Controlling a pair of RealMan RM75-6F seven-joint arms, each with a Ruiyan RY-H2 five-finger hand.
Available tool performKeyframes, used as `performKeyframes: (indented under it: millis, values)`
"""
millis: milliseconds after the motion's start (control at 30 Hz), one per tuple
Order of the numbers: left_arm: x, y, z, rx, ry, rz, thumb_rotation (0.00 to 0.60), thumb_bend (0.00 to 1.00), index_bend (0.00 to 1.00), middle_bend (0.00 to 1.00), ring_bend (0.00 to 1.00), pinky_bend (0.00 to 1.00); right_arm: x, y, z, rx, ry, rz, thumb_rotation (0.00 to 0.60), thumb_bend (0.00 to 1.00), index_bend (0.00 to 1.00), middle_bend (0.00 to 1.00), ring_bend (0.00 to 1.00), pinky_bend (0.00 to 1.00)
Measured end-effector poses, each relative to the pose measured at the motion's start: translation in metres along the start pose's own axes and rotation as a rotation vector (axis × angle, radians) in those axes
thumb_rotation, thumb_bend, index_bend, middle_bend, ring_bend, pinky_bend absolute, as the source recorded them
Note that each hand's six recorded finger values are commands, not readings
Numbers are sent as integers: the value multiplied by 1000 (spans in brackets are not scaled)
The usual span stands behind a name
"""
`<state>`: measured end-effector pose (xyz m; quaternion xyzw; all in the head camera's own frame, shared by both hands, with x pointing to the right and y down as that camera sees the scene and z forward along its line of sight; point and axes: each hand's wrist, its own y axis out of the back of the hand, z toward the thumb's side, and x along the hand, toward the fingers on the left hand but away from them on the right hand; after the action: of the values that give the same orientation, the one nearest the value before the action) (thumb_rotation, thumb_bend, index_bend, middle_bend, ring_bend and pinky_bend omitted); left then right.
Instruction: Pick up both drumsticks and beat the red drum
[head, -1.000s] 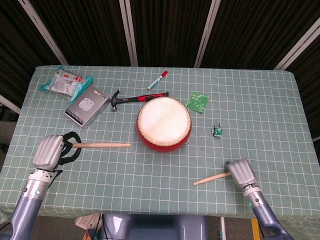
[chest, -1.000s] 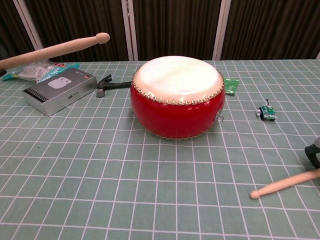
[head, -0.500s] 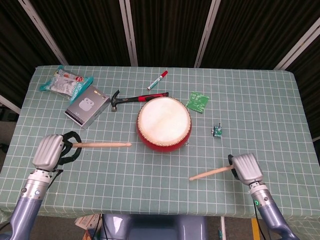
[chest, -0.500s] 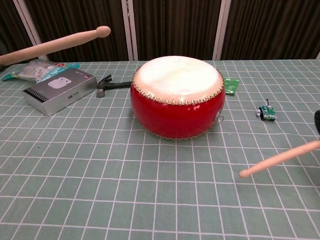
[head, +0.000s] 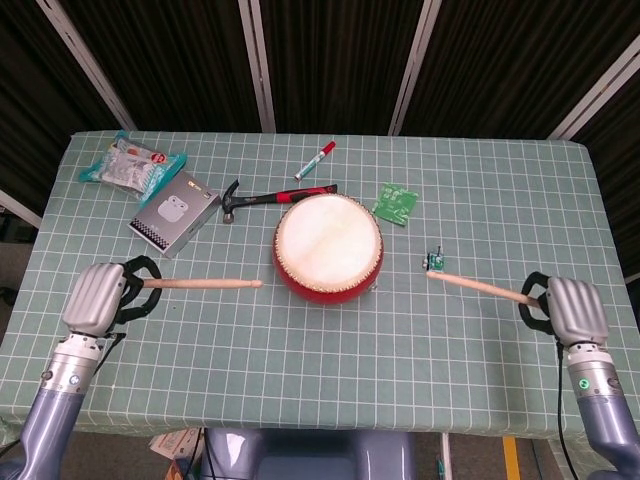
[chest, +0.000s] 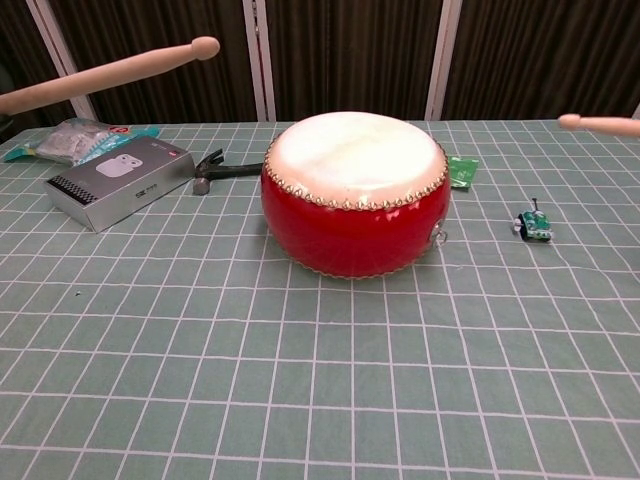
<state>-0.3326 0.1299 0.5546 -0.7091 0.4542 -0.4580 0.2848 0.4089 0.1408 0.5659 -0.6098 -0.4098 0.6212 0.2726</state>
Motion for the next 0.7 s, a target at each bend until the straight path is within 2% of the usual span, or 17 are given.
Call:
performKeyframes:
  millis: [200, 433, 700]
  values:
    - [12, 12, -2, -15, 5, 42, 600, 613, 753, 1000, 1000, 1000, -10, 21, -5, -66, -71, -43, 600, 654, 1000, 1000, 1000, 1000]
    - [33, 32, -3, -62, 10, 89, 600, 613, 755, 1000, 1000, 1000, -23, 34, 20, -71, -45, -54, 600, 654, 1000, 1000, 1000, 1000]
    - [65, 38, 0, -103, 17, 104, 600, 618, 763, 1000, 1000, 1000, -38, 31, 38, -60, -37, -29, 600, 654, 1000, 1000, 1000, 1000]
